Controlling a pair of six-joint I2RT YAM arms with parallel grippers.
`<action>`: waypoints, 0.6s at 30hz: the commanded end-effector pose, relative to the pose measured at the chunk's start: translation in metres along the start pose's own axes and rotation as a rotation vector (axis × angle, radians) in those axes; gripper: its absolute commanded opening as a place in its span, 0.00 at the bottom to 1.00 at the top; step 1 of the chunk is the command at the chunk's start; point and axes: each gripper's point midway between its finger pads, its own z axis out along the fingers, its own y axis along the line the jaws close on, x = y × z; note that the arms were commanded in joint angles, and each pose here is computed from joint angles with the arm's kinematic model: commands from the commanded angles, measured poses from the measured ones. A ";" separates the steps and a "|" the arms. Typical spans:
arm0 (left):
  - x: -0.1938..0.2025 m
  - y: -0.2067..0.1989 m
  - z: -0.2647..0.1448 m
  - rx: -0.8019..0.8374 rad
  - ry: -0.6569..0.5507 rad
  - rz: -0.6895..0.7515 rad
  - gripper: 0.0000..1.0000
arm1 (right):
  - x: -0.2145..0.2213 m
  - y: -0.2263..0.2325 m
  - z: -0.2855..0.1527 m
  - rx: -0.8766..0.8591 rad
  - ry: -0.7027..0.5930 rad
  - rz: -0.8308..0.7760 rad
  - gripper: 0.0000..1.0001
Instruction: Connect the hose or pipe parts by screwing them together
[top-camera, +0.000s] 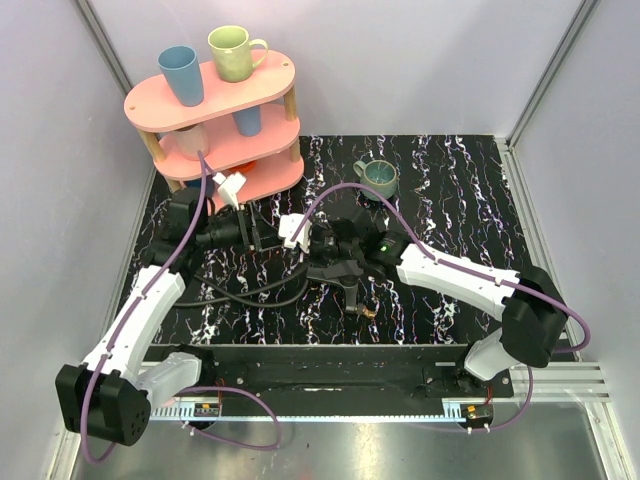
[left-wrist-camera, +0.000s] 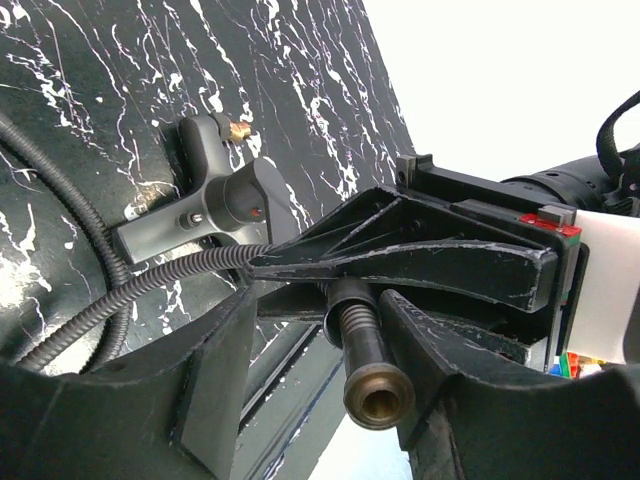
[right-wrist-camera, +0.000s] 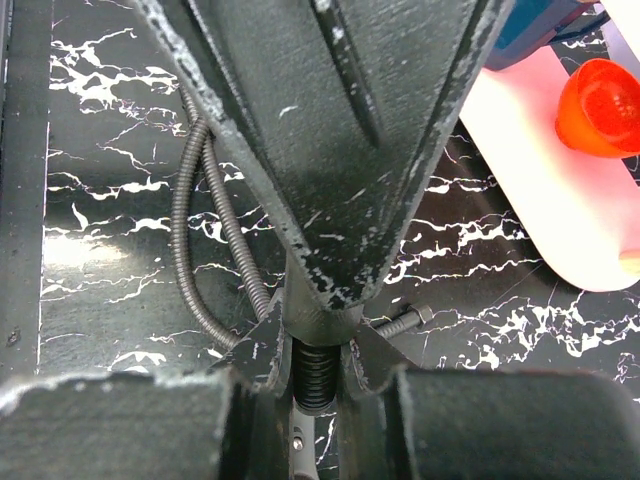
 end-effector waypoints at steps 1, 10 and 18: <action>0.003 -0.008 0.001 0.060 0.018 -0.006 0.56 | -0.040 -0.024 -0.013 0.074 -0.082 -0.056 0.00; 0.015 -0.014 0.001 0.130 0.056 -0.040 0.43 | -0.037 -0.025 -0.011 0.087 -0.079 -0.047 0.00; -0.007 -0.012 -0.008 0.087 -0.022 -0.012 0.00 | -0.026 -0.025 -0.017 0.124 -0.074 -0.061 0.00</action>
